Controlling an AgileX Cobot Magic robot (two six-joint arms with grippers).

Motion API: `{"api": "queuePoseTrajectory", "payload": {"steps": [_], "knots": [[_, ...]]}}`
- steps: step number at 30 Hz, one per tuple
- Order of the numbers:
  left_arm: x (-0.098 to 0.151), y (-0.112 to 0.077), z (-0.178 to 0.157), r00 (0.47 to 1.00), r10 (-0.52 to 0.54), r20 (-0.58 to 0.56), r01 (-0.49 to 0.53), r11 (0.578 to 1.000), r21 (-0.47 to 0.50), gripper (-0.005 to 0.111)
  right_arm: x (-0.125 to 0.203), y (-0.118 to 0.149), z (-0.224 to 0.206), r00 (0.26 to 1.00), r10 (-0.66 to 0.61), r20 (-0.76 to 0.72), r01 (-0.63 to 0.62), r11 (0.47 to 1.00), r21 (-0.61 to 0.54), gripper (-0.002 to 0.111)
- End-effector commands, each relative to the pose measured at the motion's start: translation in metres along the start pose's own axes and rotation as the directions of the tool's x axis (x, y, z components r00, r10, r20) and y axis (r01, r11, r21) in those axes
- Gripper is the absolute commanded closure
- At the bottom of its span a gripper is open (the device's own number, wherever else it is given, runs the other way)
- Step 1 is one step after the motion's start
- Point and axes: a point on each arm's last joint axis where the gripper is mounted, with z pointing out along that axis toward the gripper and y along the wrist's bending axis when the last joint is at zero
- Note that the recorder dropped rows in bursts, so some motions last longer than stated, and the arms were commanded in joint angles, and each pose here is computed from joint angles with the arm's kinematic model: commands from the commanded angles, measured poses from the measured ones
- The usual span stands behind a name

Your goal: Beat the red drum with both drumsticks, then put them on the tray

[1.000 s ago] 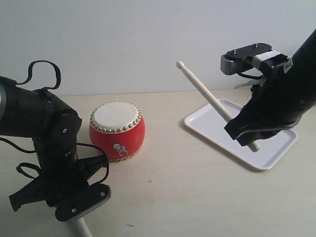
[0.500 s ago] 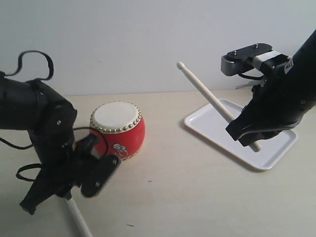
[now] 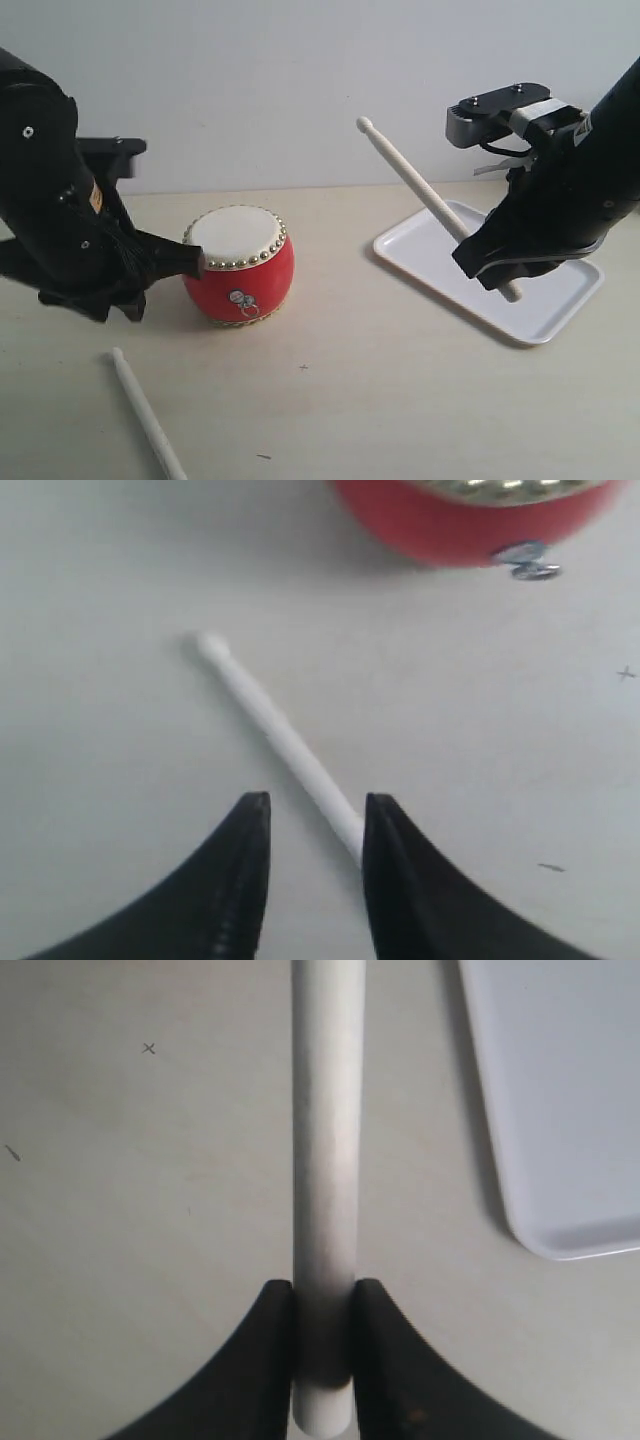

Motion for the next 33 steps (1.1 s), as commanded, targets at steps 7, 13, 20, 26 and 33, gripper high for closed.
{"api": "queuePoseTrajectory", "payload": {"steps": [7, 13, 20, 26, 33], "knots": [[0.030, -0.014, 0.030, 0.859, -0.427, -0.283, 0.442, 0.897, -0.011, 0.074, 0.002, 0.000, -0.002, 1.000, 0.003, -0.017, -0.004, 1.000, -0.009, 0.108], [0.056, -0.008, 0.056, 0.830, -0.488, -0.271, 0.514, 0.858, 0.026, 0.074, 0.004, 0.000, -0.002, 0.999, 0.034, -0.033, -0.035, 0.999, -0.004, 0.108], [0.072, -0.011, 0.059, 0.719, -0.650, -0.246, 0.679, 0.732, 0.051, 0.074, 0.005, 0.000, -0.002, 0.997, 0.061, -0.048, -0.061, 0.998, -0.001, 0.108], [0.073, -0.011, 0.066, 0.682, -0.688, -0.249, 0.714, 0.700, 0.020, 0.074, 0.005, 0.000, -0.002, 0.998, 0.029, -0.047, -0.029, 1.000, -0.003, 0.108], [0.074, -0.011, 0.068, 0.704, -0.663, -0.254, 0.687, 0.726, 0.010, 0.074, 0.004, 0.000, -0.002, 0.999, 0.013, -0.034, -0.013, 1.000, 0.000, 0.108]]}}
